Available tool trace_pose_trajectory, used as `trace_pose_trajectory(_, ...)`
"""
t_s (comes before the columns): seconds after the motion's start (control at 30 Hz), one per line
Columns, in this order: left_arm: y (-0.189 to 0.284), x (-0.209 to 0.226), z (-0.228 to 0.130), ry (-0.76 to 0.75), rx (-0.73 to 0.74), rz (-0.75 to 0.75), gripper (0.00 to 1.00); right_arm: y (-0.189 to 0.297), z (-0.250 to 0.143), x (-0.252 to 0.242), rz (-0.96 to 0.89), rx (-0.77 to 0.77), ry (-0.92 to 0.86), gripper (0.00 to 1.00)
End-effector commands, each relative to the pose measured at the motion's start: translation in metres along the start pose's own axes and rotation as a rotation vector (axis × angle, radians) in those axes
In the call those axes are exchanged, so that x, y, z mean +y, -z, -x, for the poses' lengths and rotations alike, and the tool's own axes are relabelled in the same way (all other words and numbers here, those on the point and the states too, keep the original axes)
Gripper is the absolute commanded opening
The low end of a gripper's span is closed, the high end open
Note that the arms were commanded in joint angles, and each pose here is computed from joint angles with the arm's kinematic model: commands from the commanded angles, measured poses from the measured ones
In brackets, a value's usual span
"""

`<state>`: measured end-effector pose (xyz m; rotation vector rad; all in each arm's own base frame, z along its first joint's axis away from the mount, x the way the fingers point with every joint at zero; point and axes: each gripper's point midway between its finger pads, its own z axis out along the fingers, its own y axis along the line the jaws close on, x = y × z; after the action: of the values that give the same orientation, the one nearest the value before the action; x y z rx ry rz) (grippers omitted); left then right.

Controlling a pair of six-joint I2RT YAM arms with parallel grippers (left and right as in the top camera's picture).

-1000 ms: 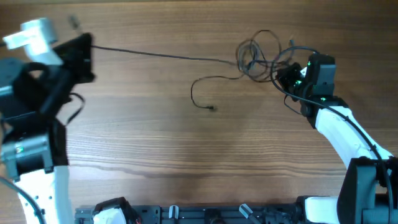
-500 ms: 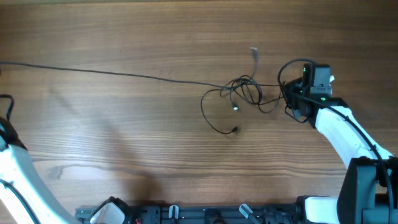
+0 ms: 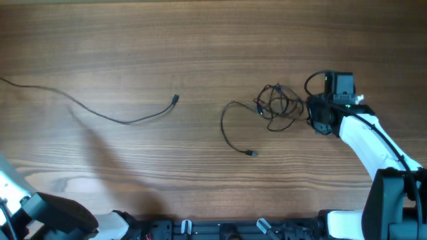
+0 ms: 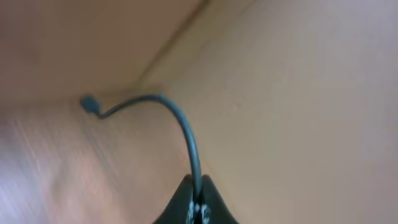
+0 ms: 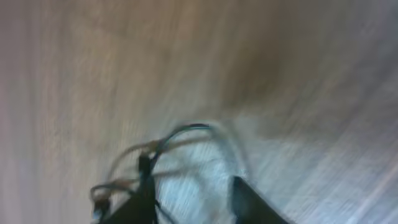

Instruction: Untangle cables

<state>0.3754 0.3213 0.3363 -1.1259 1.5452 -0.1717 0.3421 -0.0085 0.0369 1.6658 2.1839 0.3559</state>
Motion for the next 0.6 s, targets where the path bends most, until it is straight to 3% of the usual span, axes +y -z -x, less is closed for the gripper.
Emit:
trace_pose_trajectory(0.0,-0.024,-0.016,-0.08,-0.056,0.235,-0.001,0.04,-0.001,-0.018,0.01,0.05,0.095,0.088,0.5)
trace_pose_trajectory(0.03,-0.029,-0.019,-0.098,-0.102,0.281,-0.003,0.04,-0.001,-0.024,0.012,0.058,0.117,0.111,0.52)
trace_pose_trajectory(0.07,-0.035,-0.019,-0.141,-0.122,0.394,0.037,0.04,0.0,-0.03,0.014,0.066,0.133,0.153,0.62)
trace_pose_trajectory(0.13,-0.034,-0.018,-0.199,-0.092,0.56,0.094,0.04,0.0,-0.038,0.015,0.075,0.155,0.196,0.92)
trace_pose_trajectory(0.17,-0.027,-0.02,-0.254,-0.117,0.71,0.133,0.04,0.001,-0.048,0.017,0.078,0.167,0.221,0.98)
trace_pose_trajectory(0.23,-0.013,-0.02,-0.317,-0.15,0.876,0.2,0.04,0.002,-0.061,0.019,0.084,0.182,0.254,1.0)
trace_pose_trajectory(0.33,0.01,0.0,-0.378,-0.046,0.961,0.484,0.04,0.004,-0.079,0.021,0.09,0.205,0.304,1.0)
trace_pose_trajectory(0.47,0.041,-0.005,-0.423,-0.026,1.039,0.603,0.04,0.005,-0.089,0.022,0.098,0.216,0.378,1.0)
trace_pose_trajectory(0.53,0.049,-0.007,-0.436,-0.182,1.075,0.555,0.04,0.005,-0.089,0.021,0.104,0.213,0.44,1.0)
trace_pose_trajectory(0.57,0.056,-0.001,-0.441,-0.235,1.07,0.599,0.04,0.005,-0.089,0.021,0.107,0.212,0.461,1.0)
